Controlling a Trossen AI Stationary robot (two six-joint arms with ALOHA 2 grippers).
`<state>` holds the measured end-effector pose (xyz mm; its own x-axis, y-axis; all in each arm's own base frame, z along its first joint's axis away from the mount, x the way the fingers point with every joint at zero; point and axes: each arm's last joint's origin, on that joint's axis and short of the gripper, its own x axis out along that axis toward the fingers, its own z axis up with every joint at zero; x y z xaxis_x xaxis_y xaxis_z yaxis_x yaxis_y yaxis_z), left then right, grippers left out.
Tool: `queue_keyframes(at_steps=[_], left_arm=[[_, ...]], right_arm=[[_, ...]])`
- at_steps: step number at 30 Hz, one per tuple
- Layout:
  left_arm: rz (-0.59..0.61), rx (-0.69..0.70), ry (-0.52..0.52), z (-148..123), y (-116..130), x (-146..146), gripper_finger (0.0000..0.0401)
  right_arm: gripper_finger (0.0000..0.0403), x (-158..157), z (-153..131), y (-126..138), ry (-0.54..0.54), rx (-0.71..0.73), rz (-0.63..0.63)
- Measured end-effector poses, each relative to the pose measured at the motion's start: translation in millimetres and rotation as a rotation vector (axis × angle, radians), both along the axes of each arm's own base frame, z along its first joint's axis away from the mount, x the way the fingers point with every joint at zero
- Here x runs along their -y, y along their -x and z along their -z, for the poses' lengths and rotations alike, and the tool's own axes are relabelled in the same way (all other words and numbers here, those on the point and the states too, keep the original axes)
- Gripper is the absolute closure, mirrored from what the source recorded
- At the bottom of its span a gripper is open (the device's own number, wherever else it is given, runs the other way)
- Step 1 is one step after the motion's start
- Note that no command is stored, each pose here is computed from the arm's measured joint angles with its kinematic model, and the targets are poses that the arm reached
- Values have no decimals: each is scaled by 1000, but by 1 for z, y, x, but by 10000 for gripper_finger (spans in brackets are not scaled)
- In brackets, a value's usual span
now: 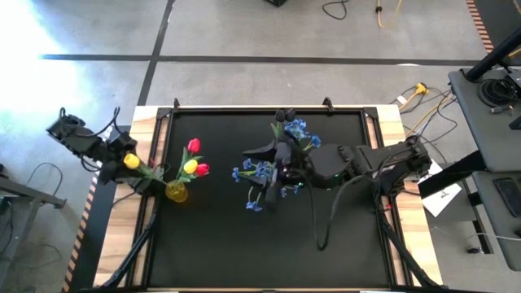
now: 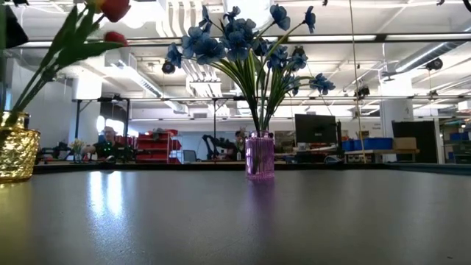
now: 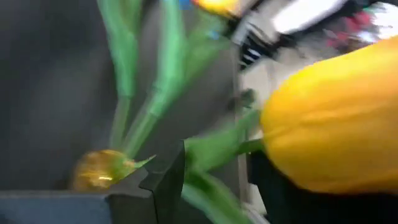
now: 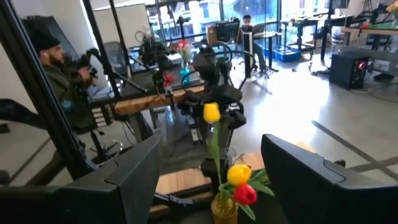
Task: Sort flowers into vase by color
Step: Put the yellow flower into the yellow vase
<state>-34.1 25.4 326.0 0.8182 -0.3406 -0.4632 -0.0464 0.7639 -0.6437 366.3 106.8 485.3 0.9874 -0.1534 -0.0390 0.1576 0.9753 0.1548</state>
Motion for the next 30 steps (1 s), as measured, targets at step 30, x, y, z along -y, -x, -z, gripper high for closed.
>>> queue_keyframes(at_steps=[30], left_arm=[[63, -187, -158, -64, -19, 13, 179]], right_arm=[[147, 0, 20, -1, -8, -170, 4]])
